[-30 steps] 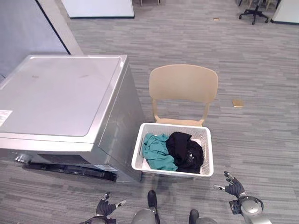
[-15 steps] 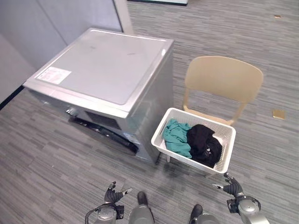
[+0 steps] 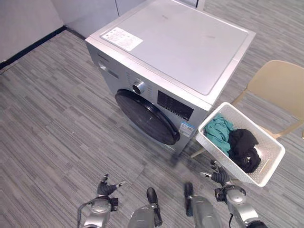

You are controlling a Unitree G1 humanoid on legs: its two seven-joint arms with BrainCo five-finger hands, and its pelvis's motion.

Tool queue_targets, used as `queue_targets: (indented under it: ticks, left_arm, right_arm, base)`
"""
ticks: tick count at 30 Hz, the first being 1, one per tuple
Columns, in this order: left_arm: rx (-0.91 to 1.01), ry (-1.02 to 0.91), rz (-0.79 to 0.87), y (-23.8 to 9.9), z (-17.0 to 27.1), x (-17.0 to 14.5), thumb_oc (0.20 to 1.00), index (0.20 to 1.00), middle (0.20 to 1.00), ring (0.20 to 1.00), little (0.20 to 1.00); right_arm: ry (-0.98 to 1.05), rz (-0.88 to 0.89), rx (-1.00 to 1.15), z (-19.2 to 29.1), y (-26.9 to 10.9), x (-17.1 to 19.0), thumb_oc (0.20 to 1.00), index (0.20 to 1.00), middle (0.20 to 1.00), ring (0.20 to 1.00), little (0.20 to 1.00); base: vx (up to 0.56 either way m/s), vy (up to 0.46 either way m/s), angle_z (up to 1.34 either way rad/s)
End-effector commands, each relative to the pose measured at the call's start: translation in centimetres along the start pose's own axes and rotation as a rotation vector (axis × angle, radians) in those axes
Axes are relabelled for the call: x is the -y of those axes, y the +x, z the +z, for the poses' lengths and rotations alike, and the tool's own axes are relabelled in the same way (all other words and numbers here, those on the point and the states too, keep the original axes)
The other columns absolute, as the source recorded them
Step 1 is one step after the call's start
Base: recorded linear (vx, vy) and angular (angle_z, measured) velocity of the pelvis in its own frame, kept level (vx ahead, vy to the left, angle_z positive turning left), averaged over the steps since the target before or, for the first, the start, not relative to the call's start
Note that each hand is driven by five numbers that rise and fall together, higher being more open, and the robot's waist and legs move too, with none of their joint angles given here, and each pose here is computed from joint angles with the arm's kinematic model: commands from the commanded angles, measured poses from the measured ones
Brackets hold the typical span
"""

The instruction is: Grab the laundry basket,head to the washer,open it,put in the laundry and shut it.

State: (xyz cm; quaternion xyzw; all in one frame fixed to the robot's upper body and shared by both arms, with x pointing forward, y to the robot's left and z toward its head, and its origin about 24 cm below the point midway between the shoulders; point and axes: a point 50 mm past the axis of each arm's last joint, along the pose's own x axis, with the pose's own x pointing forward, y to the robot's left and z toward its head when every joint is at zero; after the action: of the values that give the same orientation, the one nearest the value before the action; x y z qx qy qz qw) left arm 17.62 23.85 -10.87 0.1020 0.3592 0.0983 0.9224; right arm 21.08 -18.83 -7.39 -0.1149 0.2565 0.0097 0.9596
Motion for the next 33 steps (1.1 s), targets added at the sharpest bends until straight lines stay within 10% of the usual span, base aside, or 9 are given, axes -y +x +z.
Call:
queue_targets:
  ticks: [1,10,23,30,33]
  left_arm:
    - [0.085,0.051,-0.019,-0.1,1.1,0.0,1.000,1.000,1.000,1.000,1.000]
    - [0.040,0.078,-0.042,-0.3,0.0,0.5,1.000,1.000,1.000,1.000,1.000]
    - [0.137,0.034,-0.031,-0.1,2.1,1.1,1.000,1.000,1.000,1.000,1.000]
    - [0.179,0.008,-0.037,0.3,3.8,1.6,1.000,1.000,1.000,1.000,1.000]
    - [0.237,0.036,-0.090,0.3,5.4,3.1,1.000,1.000,1.000,1.000,1.000]
  right_arm:
    - [-0.041,0.022,0.054,0.7,0.0,0.6,1.000,1.000,1.000,1.000,1.000]
    - [-0.228,0.133,0.247,6.3,1.5,-1.0,1.000,1.000,1.000,1.000,1.000]
    - [-0.096,-0.206,0.513,17.1,4.4,2.8,1.000,1.000,1.000,1.000,1.000]
    - [-0.093,0.050,0.577,19.2,3.9,-3.3,1.000,1.000,1.000,1.000,1.000]
    - [-0.032,0.373,0.796,25.4,0.5,-11.7,1.000,1.000,1.000,1.000,1.000]
  base:
    - [0.10,-0.110,0.82]
    - [0.04,-0.088,0.48]
    - [-0.08,0.018,0.29]
    - [0.01,0.033,0.08]
    - [0.01,-0.001,0.02]
